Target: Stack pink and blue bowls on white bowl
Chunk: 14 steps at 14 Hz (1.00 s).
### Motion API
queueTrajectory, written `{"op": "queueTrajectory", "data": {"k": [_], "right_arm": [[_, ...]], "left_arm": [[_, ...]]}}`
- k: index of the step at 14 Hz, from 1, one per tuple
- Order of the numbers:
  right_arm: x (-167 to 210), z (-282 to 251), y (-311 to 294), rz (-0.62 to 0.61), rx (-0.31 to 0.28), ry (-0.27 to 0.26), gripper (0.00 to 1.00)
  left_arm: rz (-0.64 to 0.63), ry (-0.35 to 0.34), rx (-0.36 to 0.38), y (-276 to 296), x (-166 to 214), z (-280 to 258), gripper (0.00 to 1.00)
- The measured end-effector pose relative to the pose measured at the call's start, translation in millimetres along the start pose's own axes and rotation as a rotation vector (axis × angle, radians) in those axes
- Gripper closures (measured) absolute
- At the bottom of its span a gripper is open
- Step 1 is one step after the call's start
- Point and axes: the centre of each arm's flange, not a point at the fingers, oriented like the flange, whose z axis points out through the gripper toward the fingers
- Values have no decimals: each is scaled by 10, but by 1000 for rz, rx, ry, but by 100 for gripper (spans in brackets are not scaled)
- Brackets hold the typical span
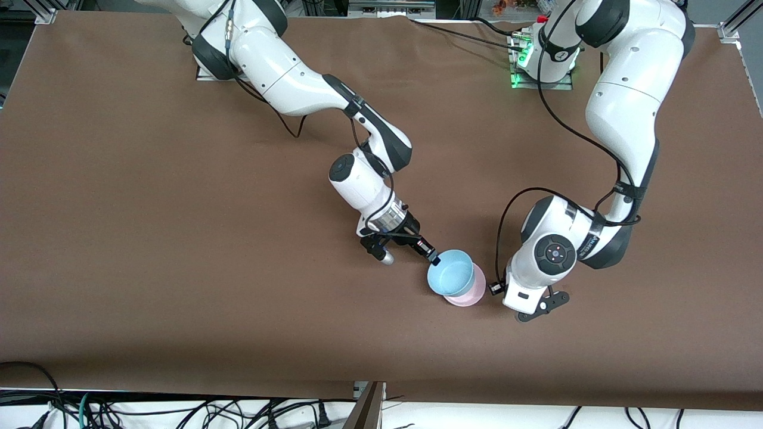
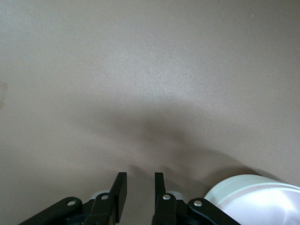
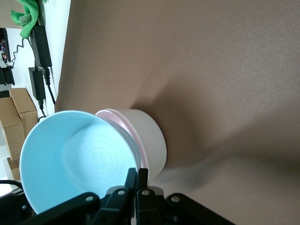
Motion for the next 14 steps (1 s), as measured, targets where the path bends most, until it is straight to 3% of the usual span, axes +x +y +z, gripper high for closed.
{"op": "queueTrajectory", "data": {"k": [9, 14], "right_arm": [[-91, 1, -25, -8, 5, -8, 98], [-91, -3, -34, -8, 7, -8, 98]], "left_arm": [[0, 19, -3, -131, 157, -56, 69], [81, 21, 31, -494, 435, -494, 69]]}}
